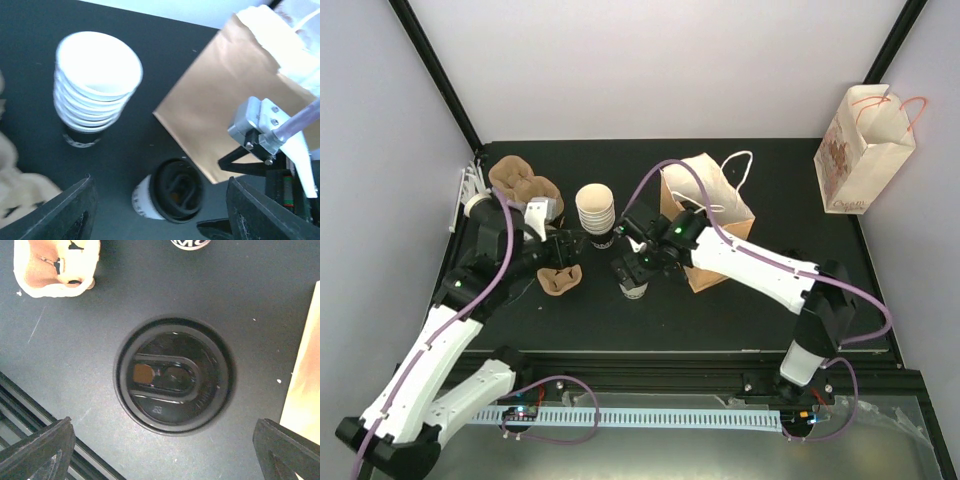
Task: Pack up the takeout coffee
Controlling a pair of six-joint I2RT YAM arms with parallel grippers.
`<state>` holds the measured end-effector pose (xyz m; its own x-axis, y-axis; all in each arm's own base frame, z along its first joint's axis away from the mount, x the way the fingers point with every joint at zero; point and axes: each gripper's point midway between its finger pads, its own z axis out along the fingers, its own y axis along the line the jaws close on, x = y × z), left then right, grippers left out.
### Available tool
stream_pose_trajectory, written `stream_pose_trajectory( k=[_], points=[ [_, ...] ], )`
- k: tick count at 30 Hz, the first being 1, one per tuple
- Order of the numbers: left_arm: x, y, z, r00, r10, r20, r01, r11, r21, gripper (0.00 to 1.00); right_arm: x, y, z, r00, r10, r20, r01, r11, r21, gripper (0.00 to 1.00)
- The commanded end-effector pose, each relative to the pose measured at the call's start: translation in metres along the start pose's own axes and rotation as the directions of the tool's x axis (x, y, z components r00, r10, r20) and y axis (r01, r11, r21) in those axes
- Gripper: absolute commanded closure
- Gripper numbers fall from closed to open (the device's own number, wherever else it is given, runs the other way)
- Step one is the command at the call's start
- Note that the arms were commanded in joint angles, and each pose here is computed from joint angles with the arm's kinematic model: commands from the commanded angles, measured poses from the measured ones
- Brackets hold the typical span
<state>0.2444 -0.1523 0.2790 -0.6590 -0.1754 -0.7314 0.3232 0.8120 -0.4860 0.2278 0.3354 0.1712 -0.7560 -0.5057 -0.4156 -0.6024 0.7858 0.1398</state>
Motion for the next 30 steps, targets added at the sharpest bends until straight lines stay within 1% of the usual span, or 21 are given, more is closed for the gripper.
stream_pose_trajectory(
  k=[1,3,5,8,13,16,18,30],
  points=[
    [-0.01,0.033,-0.031,0.994,0.087,0.072,-0.07,0.974,-0.216,0.27,-0.005,-0.002,0.007,0.998,-0.052,-0.037,0.055,0.996,0.074,0.01],
    [-0.012,0.033,-0.038,0.989,0.111,0.097,-0.088,0.972,-0.218,0.26,-0.008,0.0,0.014,0.997,-0.052,-0.053,0.056,0.996,0.072,0.05],
    [-0.012,0.032,-0.043,0.984,0.134,0.117,-0.106,0.971,-0.214,0.26,-0.009,0.002,0.022,0.996,-0.053,-0.071,0.058,0.996,0.073,0.07],
    [-0.011,0.031,-0.048,0.977,0.159,0.143,-0.127,0.969,-0.21,0.25,-0.012,0.004,0.029,0.996,-0.052,-0.078,0.059,0.994,0.09,0.07],
    [-0.013,0.032,-0.06,0.966,0.179,0.187,-0.137,0.966,-0.22,0.22,-0.014,-0.001,0.035,0.995,-0.048,-0.091,0.06,0.988,0.139,0.0],
    [-0.014,0.032,-0.066,0.96,0.186,0.211,-0.136,0.964,-0.229,0.19,-0.013,-0.002,0.039,0.994,-0.044,-0.104,0.06,0.986,0.156,0.05],
    [-0.014,0.032,-0.068,0.957,0.191,0.219,-0.139,0.963,-0.23,0.18,-0.014,-0.001,0.041,0.994,-0.042,-0.104,0.058,0.986,0.156,0.07],
    [-0.009,0.036,-0.065,0.961,0.186,0.204,-0.136,0.962,-0.237,0.17,-0.009,0.0,0.052,0.99,-0.044,-0.136,0.068,0.981,0.182,0.11]
  ],
)
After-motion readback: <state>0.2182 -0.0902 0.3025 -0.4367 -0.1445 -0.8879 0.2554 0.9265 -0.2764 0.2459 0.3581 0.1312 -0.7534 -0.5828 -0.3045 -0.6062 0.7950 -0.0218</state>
